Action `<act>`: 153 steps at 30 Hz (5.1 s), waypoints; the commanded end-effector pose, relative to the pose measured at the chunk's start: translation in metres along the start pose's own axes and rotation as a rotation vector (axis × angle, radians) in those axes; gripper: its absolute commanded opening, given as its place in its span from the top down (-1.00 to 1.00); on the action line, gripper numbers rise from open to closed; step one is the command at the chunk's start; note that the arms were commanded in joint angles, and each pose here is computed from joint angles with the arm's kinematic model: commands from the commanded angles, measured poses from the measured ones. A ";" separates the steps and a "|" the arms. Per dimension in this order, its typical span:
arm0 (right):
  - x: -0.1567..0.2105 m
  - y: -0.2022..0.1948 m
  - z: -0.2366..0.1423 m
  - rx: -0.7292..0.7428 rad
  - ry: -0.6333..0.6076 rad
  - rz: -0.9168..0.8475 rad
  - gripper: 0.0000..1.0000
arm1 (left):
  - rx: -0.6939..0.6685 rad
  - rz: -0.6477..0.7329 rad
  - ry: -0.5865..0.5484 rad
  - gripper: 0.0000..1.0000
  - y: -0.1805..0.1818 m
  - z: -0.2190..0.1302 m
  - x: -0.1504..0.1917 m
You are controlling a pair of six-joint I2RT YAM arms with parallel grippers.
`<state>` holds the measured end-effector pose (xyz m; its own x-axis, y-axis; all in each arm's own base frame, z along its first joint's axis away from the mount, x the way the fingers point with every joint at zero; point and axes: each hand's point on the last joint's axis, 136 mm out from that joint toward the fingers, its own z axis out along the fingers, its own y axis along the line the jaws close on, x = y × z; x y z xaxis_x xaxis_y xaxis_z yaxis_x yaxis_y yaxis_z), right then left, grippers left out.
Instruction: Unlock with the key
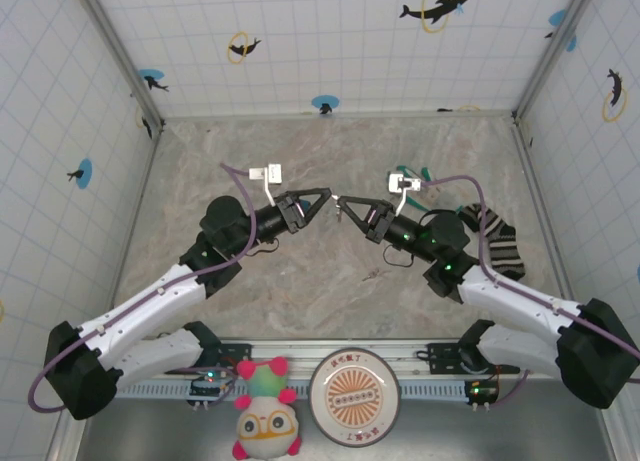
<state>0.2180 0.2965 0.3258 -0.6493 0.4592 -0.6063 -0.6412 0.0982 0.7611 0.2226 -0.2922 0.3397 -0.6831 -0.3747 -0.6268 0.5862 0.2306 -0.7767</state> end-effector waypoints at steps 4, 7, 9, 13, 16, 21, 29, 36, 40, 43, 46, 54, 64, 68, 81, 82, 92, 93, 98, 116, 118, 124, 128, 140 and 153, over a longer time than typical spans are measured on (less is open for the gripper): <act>-0.011 -0.028 -0.018 0.152 -0.049 -0.032 1.00 | -0.178 -0.004 -0.040 -0.56 0.029 -0.006 -0.011; -0.015 -0.046 -0.031 0.249 -0.073 -0.045 1.00 | -0.272 -0.021 -0.056 -0.57 0.049 -0.013 -0.016; -0.015 -0.054 -0.039 0.314 -0.070 -0.072 1.00 | -0.360 -0.040 -0.055 -0.58 0.067 -0.018 -0.016; -0.011 -0.069 -0.057 0.408 -0.078 -0.091 1.00 | -0.583 -0.083 -0.030 -0.69 0.112 -0.030 -0.010; -0.008 -0.079 -0.069 0.460 -0.090 -0.094 1.00 | -0.742 -0.103 0.017 -0.70 0.143 -0.038 0.000; -0.003 -0.091 -0.085 0.526 -0.095 -0.092 1.00 | -0.851 -0.147 0.148 -0.69 0.186 -0.031 0.017; 0.004 -0.098 -0.097 0.567 -0.082 -0.096 1.00 | -0.951 -0.050 0.311 -0.72 0.242 0.000 0.002; 0.015 -0.107 -0.107 0.591 -0.079 -0.080 1.00 | -0.972 -0.014 0.543 -0.72 0.288 0.033 0.004; 0.017 -0.111 -0.113 0.607 -0.084 -0.074 1.00 | -1.005 0.031 0.623 -0.69 0.309 0.041 0.005; 0.018 -0.113 -0.117 0.620 -0.085 -0.074 1.00 | -1.018 0.064 0.642 -0.68 0.319 0.048 0.002; 0.019 -0.115 -0.120 0.629 -0.090 -0.071 1.00 | -1.013 0.074 0.676 -0.72 0.330 0.056 0.005; 0.019 -0.119 -0.128 0.653 -0.105 -0.075 1.00 | -1.037 0.066 0.753 -0.72 0.358 0.061 0.020; 0.019 -0.122 -0.133 0.670 -0.113 -0.076 1.00 | -1.059 0.045 0.803 -0.70 0.373 0.053 0.037; 0.019 -0.123 -0.133 0.668 -0.116 -0.072 1.00 | -1.071 0.040 0.826 -0.69 0.376 0.046 0.045; 0.022 -0.127 -0.134 0.667 -0.121 -0.055 1.00 | -1.064 0.009 0.846 -0.60 0.363 0.026 0.059; 0.022 -0.128 -0.134 0.666 -0.121 -0.051 1.00 | -1.062 0.005 0.841 -0.59 0.361 0.025 0.059; 0.026 -0.135 -0.136 0.681 -0.121 -0.037 1.00 | -1.067 -0.001 0.831 -0.47 0.348 0.013 0.065; 0.027 -0.135 -0.136 0.681 -0.119 -0.036 1.00 | -1.083 0.000 0.834 -0.44 0.350 0.010 0.065; 0.026 -0.137 -0.135 0.685 -0.118 -0.034 1.00 | -1.174 0.029 0.851 -0.36 0.360 0.004 0.065; 0.030 -0.145 -0.140 0.702 -0.126 -0.012 1.00 | -1.275 0.090 0.976 0.27 0.378 -0.004 0.087; 0.030 -0.145 -0.142 0.702 -0.136 -0.008 1.00 | -1.278 0.087 0.983 0.34 0.380 -0.005 0.089; 0.030 -0.147 -0.148 0.709 -0.150 -0.006 1.00 | -1.307 0.097 1.024 0.15 0.387 -0.014 0.095; 0.029 -0.147 -0.148 0.708 -0.158 -0.001 1.00 | -1.328 0.105 1.055 0.05 0.391 -0.021 0.099; 0.030 -0.150 -0.150 0.714 -0.162 0.007 1.00 | -1.287 0.073 1.036 0.48 0.386 -0.017 0.104; 0.039 -0.150 -0.132 0.707 -0.099 -0.009 1.00 | -1.089 -0.052 0.637 0.50 0.303 0.008 0.057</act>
<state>0.2314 0.1750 0.1432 -0.6095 0.5255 -0.5936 -0.1600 0.6518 0.7413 0.3547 -0.2371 0.0322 -0.9728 0.1315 -0.1905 0.1569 0.9796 -0.1254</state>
